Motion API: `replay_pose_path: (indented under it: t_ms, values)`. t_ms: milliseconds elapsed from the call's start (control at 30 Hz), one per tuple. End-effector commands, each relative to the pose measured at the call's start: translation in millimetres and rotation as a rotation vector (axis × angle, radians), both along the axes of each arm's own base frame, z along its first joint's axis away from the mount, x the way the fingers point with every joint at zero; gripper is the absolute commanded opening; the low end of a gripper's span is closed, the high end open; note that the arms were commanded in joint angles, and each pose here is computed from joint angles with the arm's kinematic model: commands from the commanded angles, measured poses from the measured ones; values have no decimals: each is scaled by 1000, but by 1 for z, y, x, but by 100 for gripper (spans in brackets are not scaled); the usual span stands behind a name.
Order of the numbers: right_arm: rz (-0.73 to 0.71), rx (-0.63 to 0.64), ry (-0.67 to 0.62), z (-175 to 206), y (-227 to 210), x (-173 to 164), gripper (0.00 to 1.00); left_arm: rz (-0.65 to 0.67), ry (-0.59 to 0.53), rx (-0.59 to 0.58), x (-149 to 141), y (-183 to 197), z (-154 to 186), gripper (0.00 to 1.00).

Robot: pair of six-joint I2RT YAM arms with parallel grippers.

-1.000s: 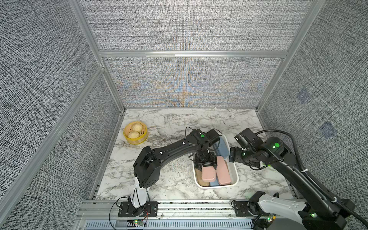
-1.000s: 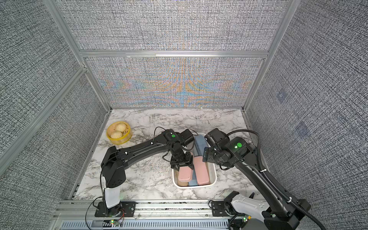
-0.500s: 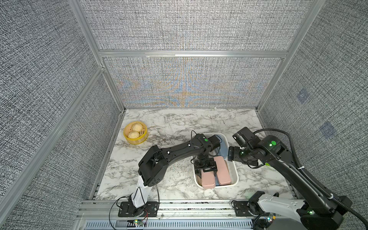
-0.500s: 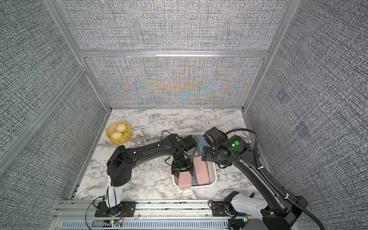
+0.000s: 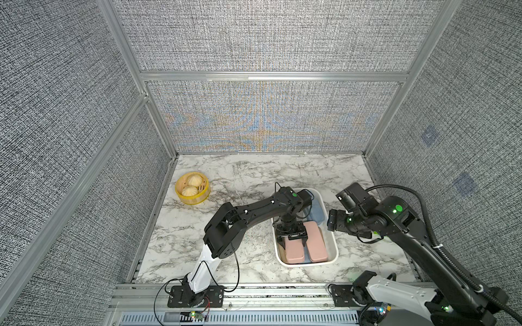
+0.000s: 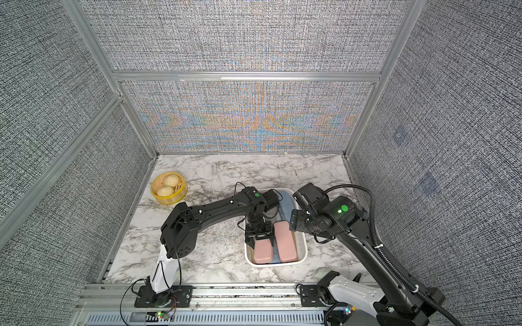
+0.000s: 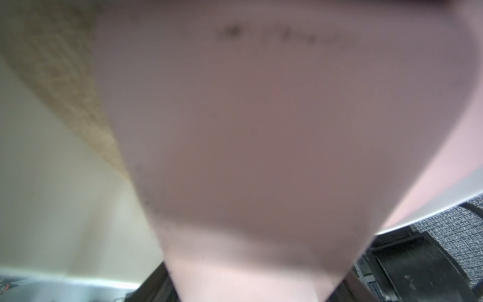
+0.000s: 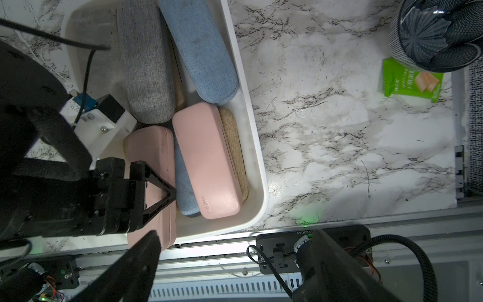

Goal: Put the glasses cases into the storage boxes
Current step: Place the glasses case in the storage box.

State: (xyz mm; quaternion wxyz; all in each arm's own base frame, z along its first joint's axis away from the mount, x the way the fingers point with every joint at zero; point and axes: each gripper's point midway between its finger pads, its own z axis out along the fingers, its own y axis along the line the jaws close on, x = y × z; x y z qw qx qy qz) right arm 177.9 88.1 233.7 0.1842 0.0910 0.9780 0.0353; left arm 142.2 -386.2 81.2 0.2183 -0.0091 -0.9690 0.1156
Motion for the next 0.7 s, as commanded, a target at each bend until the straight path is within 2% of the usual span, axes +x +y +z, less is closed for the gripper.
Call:
replay_pose_path:
  t_ms: [0,33,67,267,467,533,600,667]
  values:
    - [-3,-21,-3,5,-7,-4,91,10,-39,29,11,3,-9,79]
    - [-1,-20,-5,7,-7,-5,91,6,-42,26,11,2,-7,86]
    - [-1,-17,-9,9,-8,-5,91,-1,-48,22,12,2,-5,99]
    - [1,-16,-19,16,-10,-8,91,-19,-59,20,8,11,8,99]
    - [-3,-24,-24,21,-13,-9,91,-49,-126,-17,-7,36,44,99]
    - [-4,-26,-23,21,-13,-9,91,-96,-123,-52,-18,39,50,90]
    - [-6,-26,-20,20,-13,-9,90,-160,-100,-103,-34,38,53,70]
    - [-12,-23,-17,18,-12,-9,89,-214,-70,-141,-49,35,52,54]
